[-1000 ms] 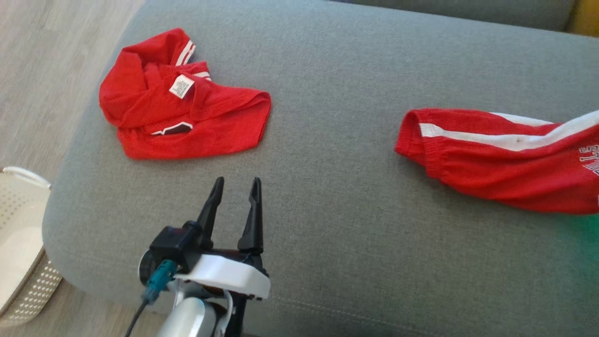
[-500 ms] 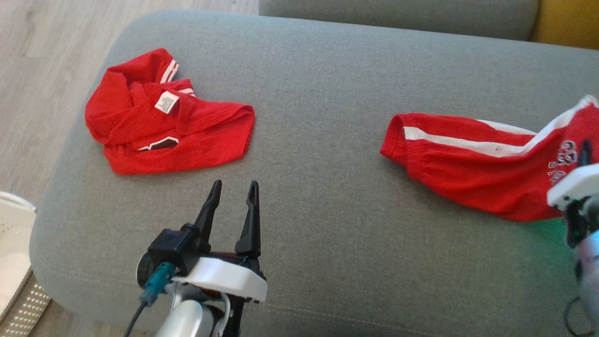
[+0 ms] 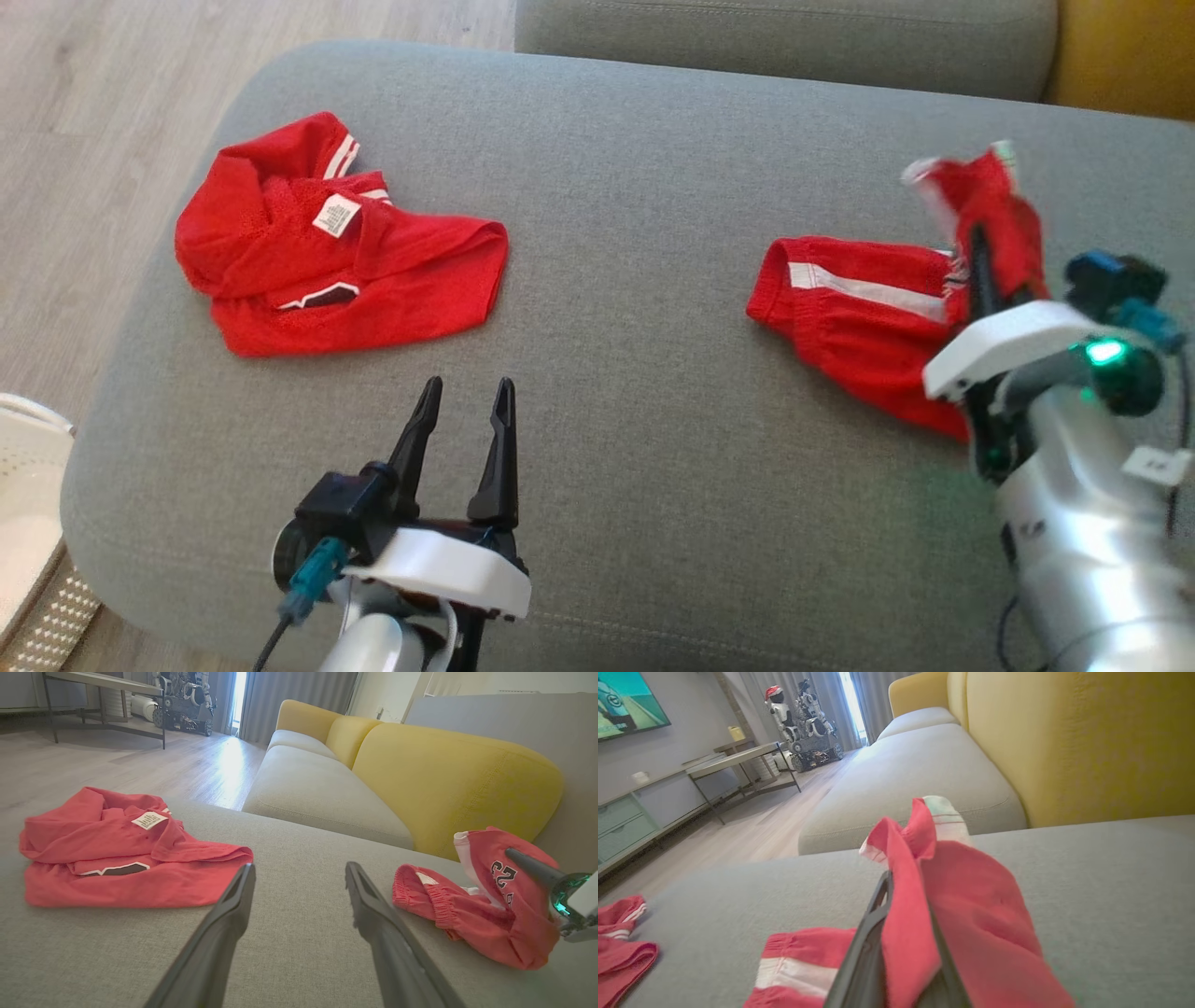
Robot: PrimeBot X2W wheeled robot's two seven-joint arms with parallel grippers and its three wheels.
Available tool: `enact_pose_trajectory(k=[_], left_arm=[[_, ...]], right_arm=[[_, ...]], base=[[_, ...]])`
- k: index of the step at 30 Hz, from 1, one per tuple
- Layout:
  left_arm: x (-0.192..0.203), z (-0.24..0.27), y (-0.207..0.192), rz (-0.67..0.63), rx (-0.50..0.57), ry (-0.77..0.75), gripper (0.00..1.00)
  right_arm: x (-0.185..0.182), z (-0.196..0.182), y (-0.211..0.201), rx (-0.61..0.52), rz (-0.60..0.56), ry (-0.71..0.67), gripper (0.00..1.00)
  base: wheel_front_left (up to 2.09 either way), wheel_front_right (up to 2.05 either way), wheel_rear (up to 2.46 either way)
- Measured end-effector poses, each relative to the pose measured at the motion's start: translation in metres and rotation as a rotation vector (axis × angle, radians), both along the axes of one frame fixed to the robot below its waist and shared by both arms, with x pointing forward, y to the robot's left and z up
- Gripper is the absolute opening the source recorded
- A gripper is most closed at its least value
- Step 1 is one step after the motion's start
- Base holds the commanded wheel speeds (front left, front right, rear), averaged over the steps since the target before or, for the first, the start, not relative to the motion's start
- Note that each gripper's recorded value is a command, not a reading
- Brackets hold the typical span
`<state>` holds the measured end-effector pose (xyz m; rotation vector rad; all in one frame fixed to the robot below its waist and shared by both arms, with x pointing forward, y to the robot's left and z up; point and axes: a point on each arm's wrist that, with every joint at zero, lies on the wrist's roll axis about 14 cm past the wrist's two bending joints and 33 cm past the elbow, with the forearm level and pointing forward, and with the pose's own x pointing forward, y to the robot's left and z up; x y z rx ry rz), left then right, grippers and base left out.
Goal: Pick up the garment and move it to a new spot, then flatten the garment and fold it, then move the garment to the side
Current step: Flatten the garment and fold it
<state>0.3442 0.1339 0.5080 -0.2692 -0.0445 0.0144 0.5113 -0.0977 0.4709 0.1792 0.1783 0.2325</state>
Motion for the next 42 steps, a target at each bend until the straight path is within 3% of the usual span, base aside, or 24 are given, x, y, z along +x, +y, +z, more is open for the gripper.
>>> enact_pose_trajectory(k=[15,25,26,27,35,42], left_arm=[[-0.004,-0.006,0.006,0.019,0.007,0.018,1.00],[0.002,-0.019,0.003,0.012,0.010,0.061,1.00],[0.003,-0.019,0.004,0.014,0.010,0.061,1.00],[0.004,-0.018,0.005,0.016,0.011,0.060,1.00],[0.006,-0.023,0.006,0.020,0.016,0.078,1.00],[0.009,-0.022,0.002,0.005,0.009,0.072,1.00]], right_arm=[[-0.055,-0.009,0.077,0.064,0.244,0.051,0.00],[-0.057,-0.043,0.084,0.058,0.263,0.144,0.00],[-0.055,-0.046,0.085,0.057,0.265,0.149,0.55],[-0.053,-0.047,0.087,0.059,0.265,0.153,1.00],[-0.056,-0.057,0.118,0.094,0.345,0.192,1.00],[-0.068,-0.076,0.113,0.084,0.340,0.286,1.00]], base=[[0.00,0.00,0.00],[0.00,0.00,0.00],[0.00,0.00,0.00],[0.00,0.00,0.00],[0.00,0.00,0.00],[0.00,0.00,0.00]])
